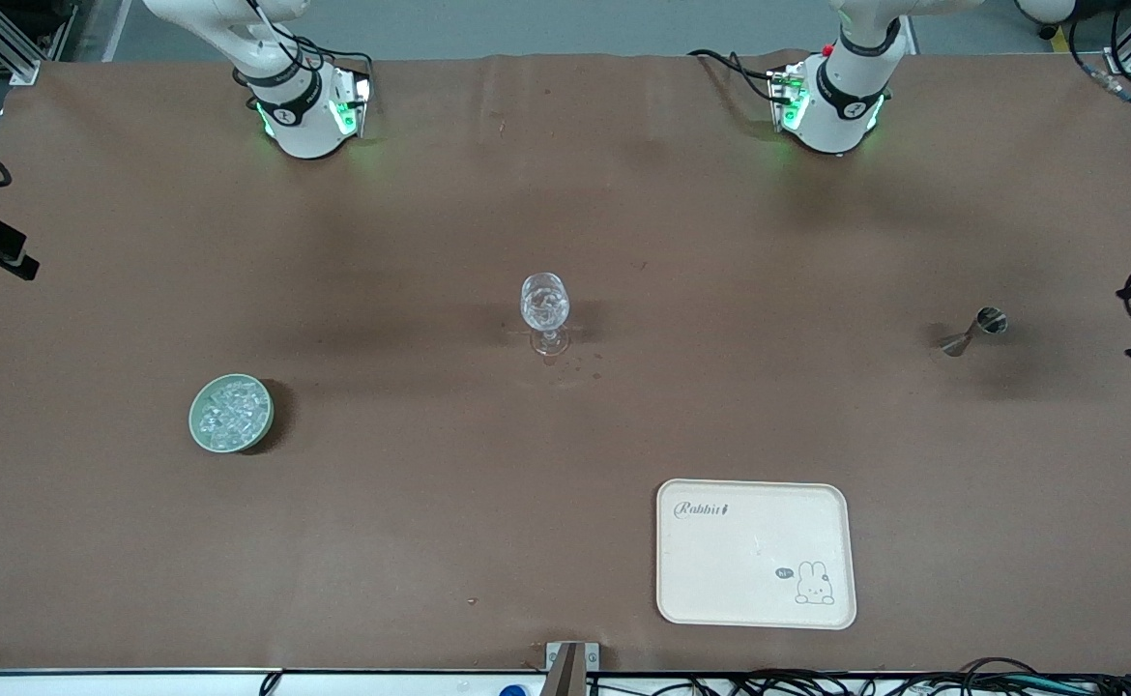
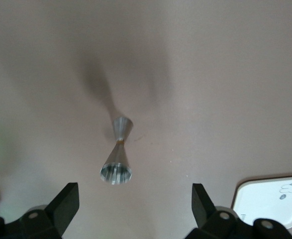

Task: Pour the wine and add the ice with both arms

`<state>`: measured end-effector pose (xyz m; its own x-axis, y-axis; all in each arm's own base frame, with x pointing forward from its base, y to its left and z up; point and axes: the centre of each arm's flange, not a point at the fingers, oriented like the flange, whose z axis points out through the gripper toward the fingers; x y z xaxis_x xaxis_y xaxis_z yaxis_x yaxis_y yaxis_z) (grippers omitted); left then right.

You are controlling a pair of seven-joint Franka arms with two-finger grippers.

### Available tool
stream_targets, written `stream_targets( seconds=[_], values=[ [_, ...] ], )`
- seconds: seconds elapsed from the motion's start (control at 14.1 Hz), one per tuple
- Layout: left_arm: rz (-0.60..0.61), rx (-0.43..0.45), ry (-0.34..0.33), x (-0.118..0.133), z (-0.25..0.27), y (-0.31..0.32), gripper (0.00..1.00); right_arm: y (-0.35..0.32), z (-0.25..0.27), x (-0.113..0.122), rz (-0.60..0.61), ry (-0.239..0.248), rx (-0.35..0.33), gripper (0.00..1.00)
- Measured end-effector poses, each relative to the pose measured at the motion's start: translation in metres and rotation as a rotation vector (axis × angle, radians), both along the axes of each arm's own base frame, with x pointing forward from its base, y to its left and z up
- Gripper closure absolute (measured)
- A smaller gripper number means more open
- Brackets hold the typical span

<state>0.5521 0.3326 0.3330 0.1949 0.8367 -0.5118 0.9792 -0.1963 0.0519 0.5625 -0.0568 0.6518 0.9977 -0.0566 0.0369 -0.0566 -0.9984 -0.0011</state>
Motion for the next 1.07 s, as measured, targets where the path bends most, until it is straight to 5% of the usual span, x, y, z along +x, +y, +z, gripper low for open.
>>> stream_targets(
  seconds=[0.36,1.07],
  values=[
    [0.021,-0.117,0.014,-0.006,-0.071,0.007,0.0,0.0,-0.004,0.001,0.001,0.007,0.001,0.0],
    [0.145,-0.498,0.061,-0.044,-0.185,-0.008,0.0,0.0,-0.017,0.002,0.001,0.032,0.003,0.0]
  ],
)
